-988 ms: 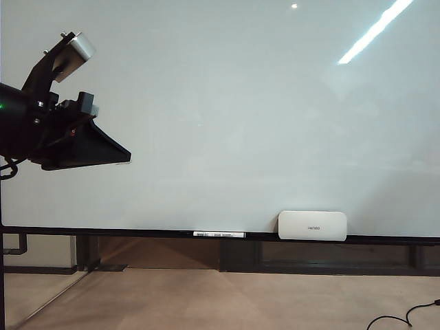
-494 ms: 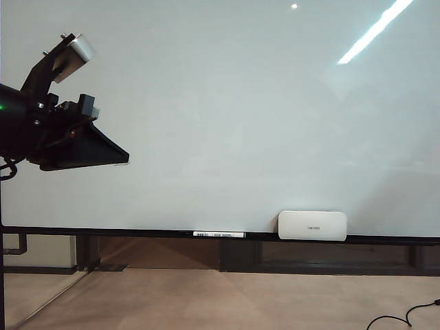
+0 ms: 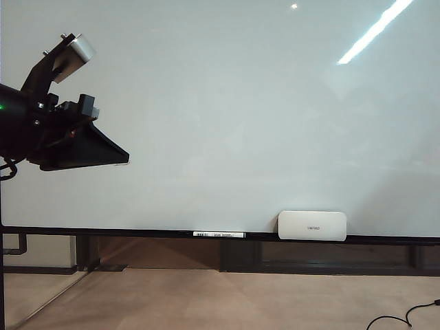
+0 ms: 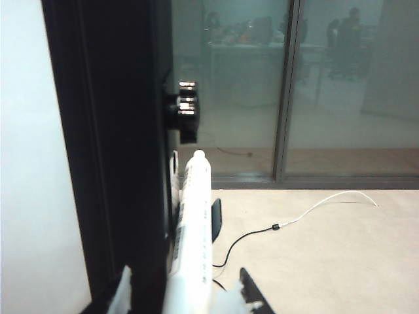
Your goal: Reach to the right to find the marker pen, pick it up, and write the number 18 on the whiteboard.
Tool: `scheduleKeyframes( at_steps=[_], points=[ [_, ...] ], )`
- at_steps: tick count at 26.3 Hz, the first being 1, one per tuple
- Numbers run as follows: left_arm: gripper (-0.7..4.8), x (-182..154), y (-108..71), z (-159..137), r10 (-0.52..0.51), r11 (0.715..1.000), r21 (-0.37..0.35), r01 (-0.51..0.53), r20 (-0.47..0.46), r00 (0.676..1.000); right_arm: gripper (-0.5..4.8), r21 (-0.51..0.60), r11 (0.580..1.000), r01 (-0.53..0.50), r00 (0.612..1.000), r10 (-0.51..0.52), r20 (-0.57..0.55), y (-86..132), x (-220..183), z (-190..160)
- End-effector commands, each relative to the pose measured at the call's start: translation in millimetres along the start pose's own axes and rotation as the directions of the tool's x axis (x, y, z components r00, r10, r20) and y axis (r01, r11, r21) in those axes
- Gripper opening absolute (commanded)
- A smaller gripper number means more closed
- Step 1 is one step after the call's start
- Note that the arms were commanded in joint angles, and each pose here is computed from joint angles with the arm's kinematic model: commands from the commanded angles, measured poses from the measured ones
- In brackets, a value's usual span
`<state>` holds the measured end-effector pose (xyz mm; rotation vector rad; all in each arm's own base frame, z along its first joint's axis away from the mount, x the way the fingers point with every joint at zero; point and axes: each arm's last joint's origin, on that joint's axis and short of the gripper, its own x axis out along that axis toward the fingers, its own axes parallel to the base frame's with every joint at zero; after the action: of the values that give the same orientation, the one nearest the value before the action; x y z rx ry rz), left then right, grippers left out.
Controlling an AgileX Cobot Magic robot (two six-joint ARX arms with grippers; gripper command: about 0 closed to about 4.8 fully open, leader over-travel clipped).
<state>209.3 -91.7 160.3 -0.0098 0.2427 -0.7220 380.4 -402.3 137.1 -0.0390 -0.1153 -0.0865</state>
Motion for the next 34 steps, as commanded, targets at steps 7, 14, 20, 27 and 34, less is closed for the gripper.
scheduleKeyframes(
  at_steps=[7,14,20,27,34],
  points=[
    [-0.05,0.2,-0.1,2.2,-0.002,1.000,0.008,0.002,0.011,1.000,2.01,-0.018,1.000,0.005,1.000,-0.004,0.016,-0.8,0.8,5.6],
    [-0.05,0.2,-0.1,2.0,-0.002,1.000,0.007,0.002,0.010,1.000,2.01,-0.018,1.000,0.010,1.000,-0.009,0.017,-0.9,0.8,5.7],
    [-0.05,0.2,-0.1,1.6,-0.002,1.000,0.006,0.002,0.006,1.000,1.97,-0.017,1.000,0.023,1.000,-0.023,0.018,-1.3,0.8,5.7],
    [-0.05,0.2,-0.1,1.4,-0.002,1.000,0.005,0.002,0.004,1.000,1.67,-0.017,1.000,0.023,1.000,-0.022,0.018,-1.3,0.8,5.7],
    [-0.05,0.2,-0.1,1.3,-0.002,1.000,0.005,0.002,0.003,1.000,0.02,-0.006,1.000,0.022,1.000,-0.022,0.006,-1.3,1.0,4.3]
  ],
)
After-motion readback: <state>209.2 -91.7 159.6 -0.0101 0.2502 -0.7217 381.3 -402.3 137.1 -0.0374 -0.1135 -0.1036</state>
